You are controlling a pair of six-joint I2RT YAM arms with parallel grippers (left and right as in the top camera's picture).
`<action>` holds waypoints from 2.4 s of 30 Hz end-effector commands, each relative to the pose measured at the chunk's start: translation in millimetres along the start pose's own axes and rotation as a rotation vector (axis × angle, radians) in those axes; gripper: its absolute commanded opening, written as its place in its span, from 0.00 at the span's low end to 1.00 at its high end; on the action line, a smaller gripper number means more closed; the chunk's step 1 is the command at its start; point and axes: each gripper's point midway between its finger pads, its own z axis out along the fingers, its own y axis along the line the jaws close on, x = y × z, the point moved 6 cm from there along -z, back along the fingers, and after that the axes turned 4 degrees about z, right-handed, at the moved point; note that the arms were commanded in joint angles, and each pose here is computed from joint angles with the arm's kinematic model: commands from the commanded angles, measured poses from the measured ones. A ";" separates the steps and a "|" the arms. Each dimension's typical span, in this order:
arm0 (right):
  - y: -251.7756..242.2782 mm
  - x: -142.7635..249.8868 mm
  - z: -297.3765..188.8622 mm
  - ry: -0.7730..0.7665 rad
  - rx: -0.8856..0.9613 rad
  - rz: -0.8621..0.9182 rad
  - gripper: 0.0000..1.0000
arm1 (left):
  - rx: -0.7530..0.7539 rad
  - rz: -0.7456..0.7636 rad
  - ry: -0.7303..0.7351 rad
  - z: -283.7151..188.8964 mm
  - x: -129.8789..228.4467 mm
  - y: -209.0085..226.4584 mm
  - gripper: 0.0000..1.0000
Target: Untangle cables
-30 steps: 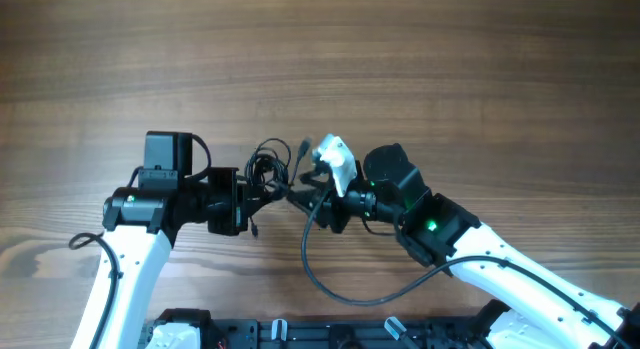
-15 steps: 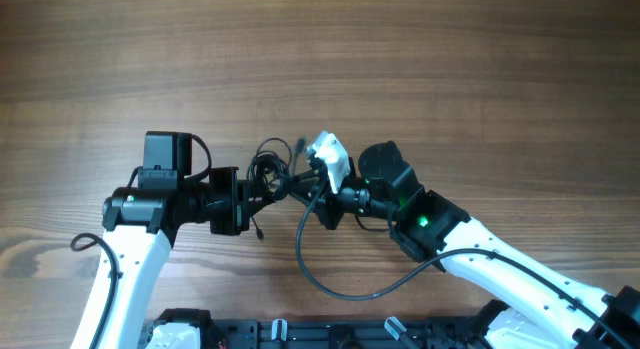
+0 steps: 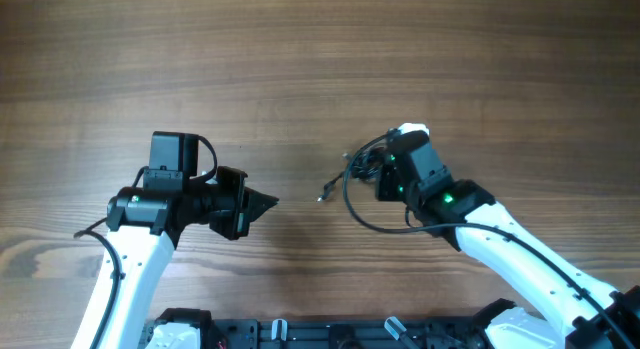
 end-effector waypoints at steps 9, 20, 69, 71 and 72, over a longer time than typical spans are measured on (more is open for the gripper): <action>85.6 4.0 -38.0 0.202 -0.760 -0.034 0.04 | -0.010 0.139 -0.100 4.6 0.9 -6.2 0.17; 92.6 -0.6 -42.8 0.235 -0.798 0.081 0.04 | -0.026 0.246 -0.219 26.2 18.0 -14.7 0.97; 103.7 24.6 -37.5 0.009 -0.764 -0.617 0.04 | -0.062 0.189 -0.104 40.5 -18.9 -18.1 0.50; 104.1 22.8 -37.2 -0.004 -0.758 -0.617 0.04 | -0.057 0.165 -0.062 38.5 -16.9 -16.7 0.46; 104.5 22.2 -37.4 -0.008 -0.759 -0.618 0.04 | -0.052 0.164 -0.044 38.5 -14.9 -17.1 0.42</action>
